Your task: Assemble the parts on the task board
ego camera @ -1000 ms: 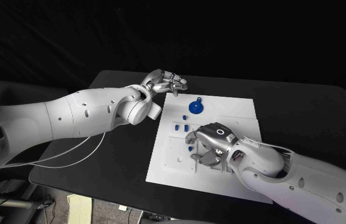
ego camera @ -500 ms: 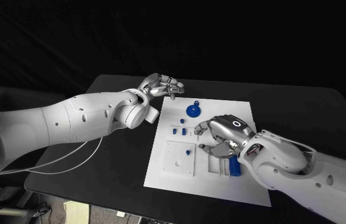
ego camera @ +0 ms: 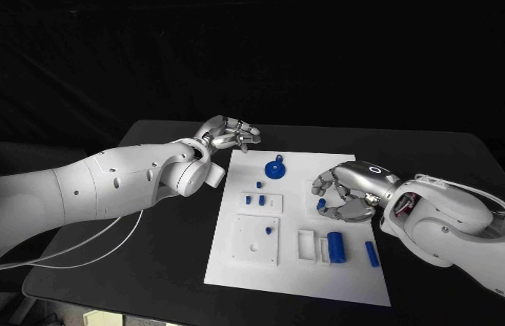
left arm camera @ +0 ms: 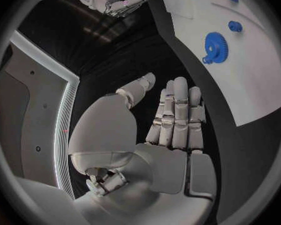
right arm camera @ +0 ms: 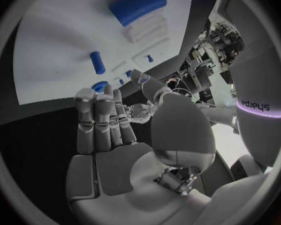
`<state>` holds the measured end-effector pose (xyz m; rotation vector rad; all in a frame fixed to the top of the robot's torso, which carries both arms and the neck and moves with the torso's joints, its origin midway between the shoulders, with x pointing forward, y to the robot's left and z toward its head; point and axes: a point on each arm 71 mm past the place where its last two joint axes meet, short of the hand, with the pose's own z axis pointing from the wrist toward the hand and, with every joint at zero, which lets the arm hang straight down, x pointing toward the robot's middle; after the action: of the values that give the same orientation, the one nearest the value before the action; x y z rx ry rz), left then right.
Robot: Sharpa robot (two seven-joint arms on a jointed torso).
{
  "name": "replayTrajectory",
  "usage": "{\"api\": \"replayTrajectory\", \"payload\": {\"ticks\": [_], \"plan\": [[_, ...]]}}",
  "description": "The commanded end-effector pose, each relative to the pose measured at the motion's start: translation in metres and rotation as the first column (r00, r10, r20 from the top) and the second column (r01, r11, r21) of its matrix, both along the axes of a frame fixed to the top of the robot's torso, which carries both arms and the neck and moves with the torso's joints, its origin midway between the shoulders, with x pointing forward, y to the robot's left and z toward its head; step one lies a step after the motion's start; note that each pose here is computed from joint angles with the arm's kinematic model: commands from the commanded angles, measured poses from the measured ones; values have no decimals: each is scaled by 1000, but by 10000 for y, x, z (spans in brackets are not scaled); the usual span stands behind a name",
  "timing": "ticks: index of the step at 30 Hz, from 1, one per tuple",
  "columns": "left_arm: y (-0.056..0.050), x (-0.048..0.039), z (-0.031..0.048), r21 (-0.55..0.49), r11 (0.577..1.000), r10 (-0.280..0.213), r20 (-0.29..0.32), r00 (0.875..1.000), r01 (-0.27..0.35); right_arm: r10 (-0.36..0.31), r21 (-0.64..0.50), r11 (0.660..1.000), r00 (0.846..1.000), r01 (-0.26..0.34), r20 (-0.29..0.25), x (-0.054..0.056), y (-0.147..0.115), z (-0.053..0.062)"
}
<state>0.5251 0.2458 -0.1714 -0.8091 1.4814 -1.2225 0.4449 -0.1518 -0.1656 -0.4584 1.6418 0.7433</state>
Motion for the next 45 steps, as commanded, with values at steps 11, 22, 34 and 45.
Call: {"api": "replayTrajectory", "payload": {"ticks": [11, 22, 34, 45], "plan": [[-32, 2, -1, -15, 1000, -15, 2, 1000, 15, -26, -125, 992, 999, 28, 19, 122, -40, -101], [-28, 4, -3, -15, 1000, -15, 1, 1000, 15, -32, -126, 991, 999, 34, 18, 165, 17, -148], [-23, 4, -3, -15, 1000, -15, 0, 1000, 15, -18, -181, 983, 1000, 18, 2, 150, 56, -239], [-22, 4, -3, -15, 1000, -15, 0, 1000, 15, -13, -192, 981, 1000, 15, 16, 143, 75, -248]]}}
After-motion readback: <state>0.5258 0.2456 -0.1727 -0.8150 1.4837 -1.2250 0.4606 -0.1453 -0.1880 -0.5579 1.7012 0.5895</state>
